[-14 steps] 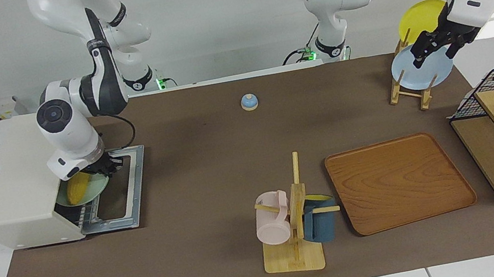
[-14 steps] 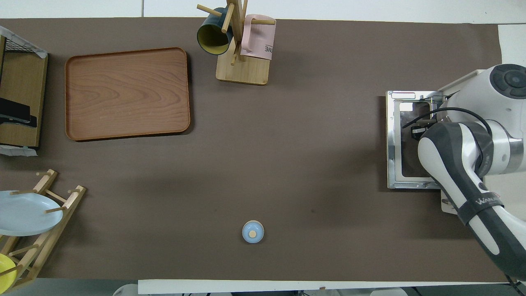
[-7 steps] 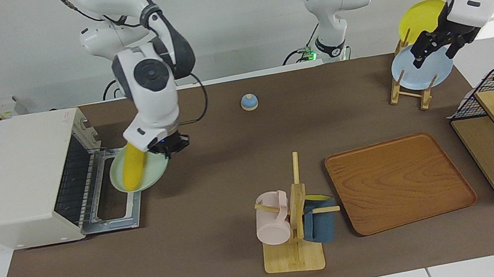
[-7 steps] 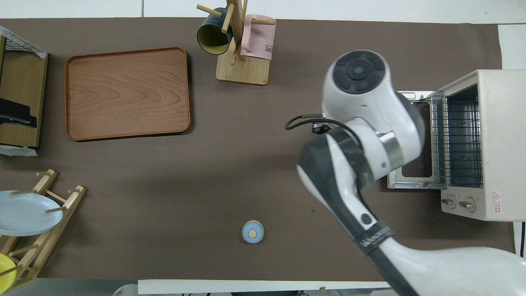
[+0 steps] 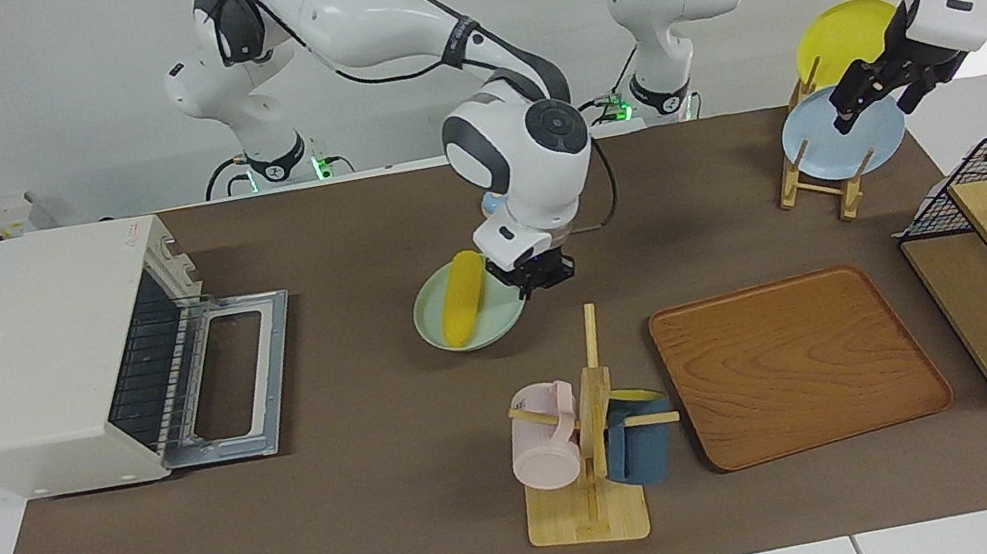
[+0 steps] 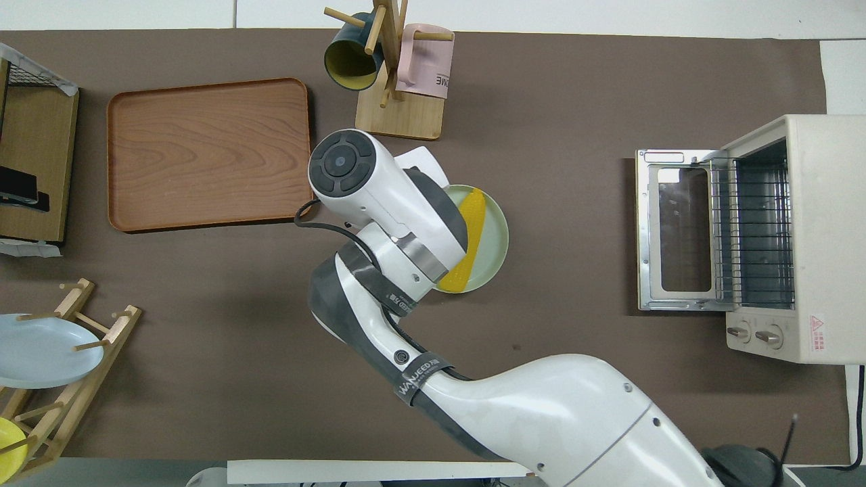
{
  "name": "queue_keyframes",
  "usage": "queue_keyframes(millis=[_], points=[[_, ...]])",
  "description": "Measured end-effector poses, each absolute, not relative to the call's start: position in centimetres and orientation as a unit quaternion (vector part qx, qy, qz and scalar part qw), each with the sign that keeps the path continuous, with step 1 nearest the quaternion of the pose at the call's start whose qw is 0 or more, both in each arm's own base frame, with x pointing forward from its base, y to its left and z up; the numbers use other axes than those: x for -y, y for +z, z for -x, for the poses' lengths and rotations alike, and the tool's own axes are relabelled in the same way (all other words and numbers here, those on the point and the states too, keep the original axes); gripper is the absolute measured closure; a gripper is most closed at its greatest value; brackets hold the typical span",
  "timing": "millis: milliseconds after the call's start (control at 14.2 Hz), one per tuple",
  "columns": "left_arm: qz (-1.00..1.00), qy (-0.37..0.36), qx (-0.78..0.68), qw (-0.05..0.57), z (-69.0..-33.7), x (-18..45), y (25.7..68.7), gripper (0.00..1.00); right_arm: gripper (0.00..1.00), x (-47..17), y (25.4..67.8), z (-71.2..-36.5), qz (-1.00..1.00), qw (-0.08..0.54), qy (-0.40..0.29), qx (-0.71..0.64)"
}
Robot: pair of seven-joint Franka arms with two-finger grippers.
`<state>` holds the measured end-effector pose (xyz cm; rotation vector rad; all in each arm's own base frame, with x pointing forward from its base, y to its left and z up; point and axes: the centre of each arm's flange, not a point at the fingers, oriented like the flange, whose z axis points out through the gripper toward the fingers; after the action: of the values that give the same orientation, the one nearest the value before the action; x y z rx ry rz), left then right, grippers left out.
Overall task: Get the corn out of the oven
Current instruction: 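Pull the plate out with the right gripper and set it on the table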
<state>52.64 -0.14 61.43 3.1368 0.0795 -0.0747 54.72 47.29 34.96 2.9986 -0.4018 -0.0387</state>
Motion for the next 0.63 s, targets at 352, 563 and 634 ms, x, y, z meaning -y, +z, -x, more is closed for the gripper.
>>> queue_keyframes(millis=[352, 563, 634], points=[[-0.999, -0.023, -0.03, 0.002, -52.7, -0.4, 61.0, 0.0, 0.78, -49.2, 34.3, -55.4, -0.983, -0.014, -0.002, 0.184], [-1.0, -0.009, -0.029, 0.004, -52.5, -0.3, 59.0, 0.0, 0.5, -44.8, 38.6, -58.6, -0.98, -0.017, 0.007, 0.196], [-1.0, 0.003, -0.026, 0.005, -52.6, -0.1, 57.9, 0.0, 0.5, -41.0, 41.1, -60.6, -0.983, -0.016, 0.008, 0.184]])
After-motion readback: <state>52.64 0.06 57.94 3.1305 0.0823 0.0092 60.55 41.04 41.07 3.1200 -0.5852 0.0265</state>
